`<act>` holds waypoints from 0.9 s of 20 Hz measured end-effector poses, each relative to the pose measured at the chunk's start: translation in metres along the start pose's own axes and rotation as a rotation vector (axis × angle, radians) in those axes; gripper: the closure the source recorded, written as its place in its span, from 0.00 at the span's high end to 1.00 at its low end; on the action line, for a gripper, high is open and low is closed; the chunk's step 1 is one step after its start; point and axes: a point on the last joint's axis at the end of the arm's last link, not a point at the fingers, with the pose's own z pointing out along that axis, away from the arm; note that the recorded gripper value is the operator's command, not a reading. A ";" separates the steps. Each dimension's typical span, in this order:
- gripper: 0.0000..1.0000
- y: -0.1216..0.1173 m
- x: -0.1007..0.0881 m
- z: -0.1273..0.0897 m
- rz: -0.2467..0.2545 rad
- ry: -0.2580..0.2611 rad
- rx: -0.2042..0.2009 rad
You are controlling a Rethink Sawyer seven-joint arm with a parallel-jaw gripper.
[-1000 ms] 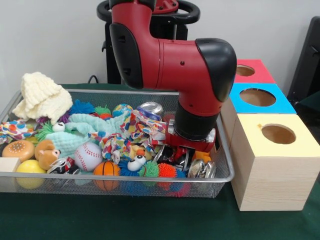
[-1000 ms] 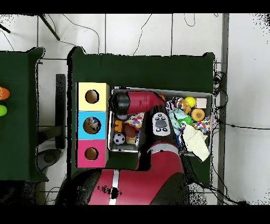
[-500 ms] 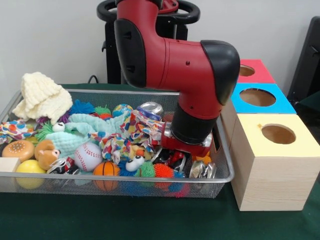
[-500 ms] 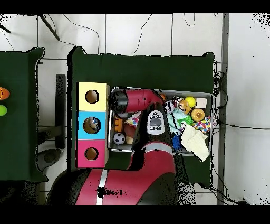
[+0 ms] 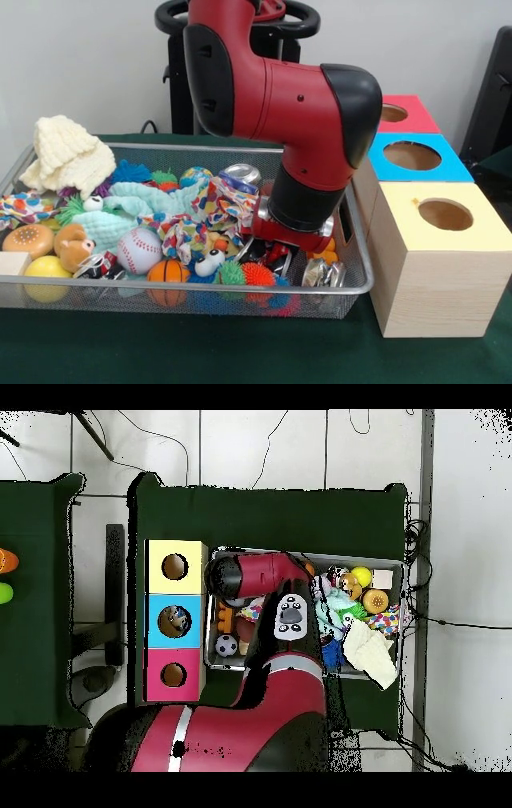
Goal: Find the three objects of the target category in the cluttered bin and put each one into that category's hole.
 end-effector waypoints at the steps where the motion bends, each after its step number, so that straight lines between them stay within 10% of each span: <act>1: 1.00 0.000 0.000 0.000 -0.002 -0.002 0.002; 18: 1.00 -0.001 0.001 0.000 0.008 -0.003 0.001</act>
